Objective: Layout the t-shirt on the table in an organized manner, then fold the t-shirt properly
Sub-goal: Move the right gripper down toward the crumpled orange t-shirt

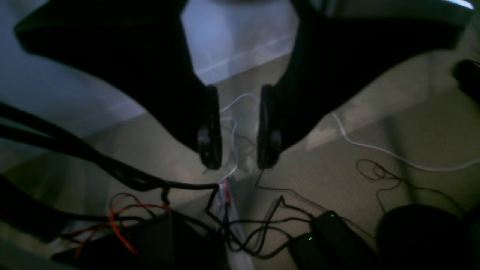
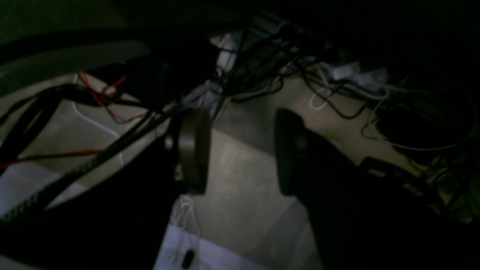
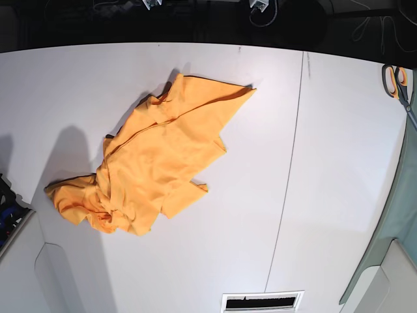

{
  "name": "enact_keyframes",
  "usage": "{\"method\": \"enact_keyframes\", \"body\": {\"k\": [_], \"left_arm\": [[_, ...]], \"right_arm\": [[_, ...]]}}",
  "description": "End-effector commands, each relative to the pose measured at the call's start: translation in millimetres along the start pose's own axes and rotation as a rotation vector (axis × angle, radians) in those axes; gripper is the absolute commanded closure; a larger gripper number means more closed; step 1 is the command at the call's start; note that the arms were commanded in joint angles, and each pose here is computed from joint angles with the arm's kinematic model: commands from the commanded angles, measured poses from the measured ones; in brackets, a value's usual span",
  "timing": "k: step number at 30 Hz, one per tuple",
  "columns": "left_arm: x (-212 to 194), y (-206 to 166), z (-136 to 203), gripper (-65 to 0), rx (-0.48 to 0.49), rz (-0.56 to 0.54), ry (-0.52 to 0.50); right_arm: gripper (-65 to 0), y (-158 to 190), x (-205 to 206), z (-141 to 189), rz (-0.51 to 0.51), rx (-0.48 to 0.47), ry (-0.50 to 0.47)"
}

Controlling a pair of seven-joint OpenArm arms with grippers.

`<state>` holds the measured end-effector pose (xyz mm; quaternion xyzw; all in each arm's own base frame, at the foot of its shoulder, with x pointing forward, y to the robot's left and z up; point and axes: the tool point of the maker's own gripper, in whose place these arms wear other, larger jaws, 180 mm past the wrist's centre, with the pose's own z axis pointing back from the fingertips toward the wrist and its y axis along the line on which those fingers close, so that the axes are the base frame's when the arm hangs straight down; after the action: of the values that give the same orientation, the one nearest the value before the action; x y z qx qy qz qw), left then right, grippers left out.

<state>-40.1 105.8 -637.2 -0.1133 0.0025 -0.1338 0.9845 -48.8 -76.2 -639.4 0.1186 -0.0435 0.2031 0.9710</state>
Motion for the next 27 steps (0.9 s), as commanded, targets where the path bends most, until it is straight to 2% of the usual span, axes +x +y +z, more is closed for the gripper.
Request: {"method": "enact_keyframes", "body": {"k": [1,4,7,10,17,23,27], "left_arm": [[-2,-2,4,-19.9,-0.021,0.018,-0.020],[4,3,17,-19.9,-0.039,0.072,-0.087],[12,18,32,-19.9,-0.002,0.125,-0.158],[22,35,52,-19.9,0.047,0.150,-0.234],[56,71,125,-20.1,0.139,0.194,-0.428],[100,87,201,-20.2,0.197,0.145,-0.588],[135,72,247,-28.4,0.135,0.023,-0.715]], "right_arm": [[-28.0,2,1,4,0.000,0.004,-0.025],[-28.0,8,7,15,0.012,0.002,-0.077],[-28.0,11,13,29,0.006,0.007,-0.135],[-28.0,19,20,45,-0.012,0.063,-0.189],[-28.0,24,28,85,0.012,0.090,-0.261],[-28.0,21,41,124,0.074,0.084,-0.331],[-28.0,21,63,147,0.092,0.091,-0.387]]}}
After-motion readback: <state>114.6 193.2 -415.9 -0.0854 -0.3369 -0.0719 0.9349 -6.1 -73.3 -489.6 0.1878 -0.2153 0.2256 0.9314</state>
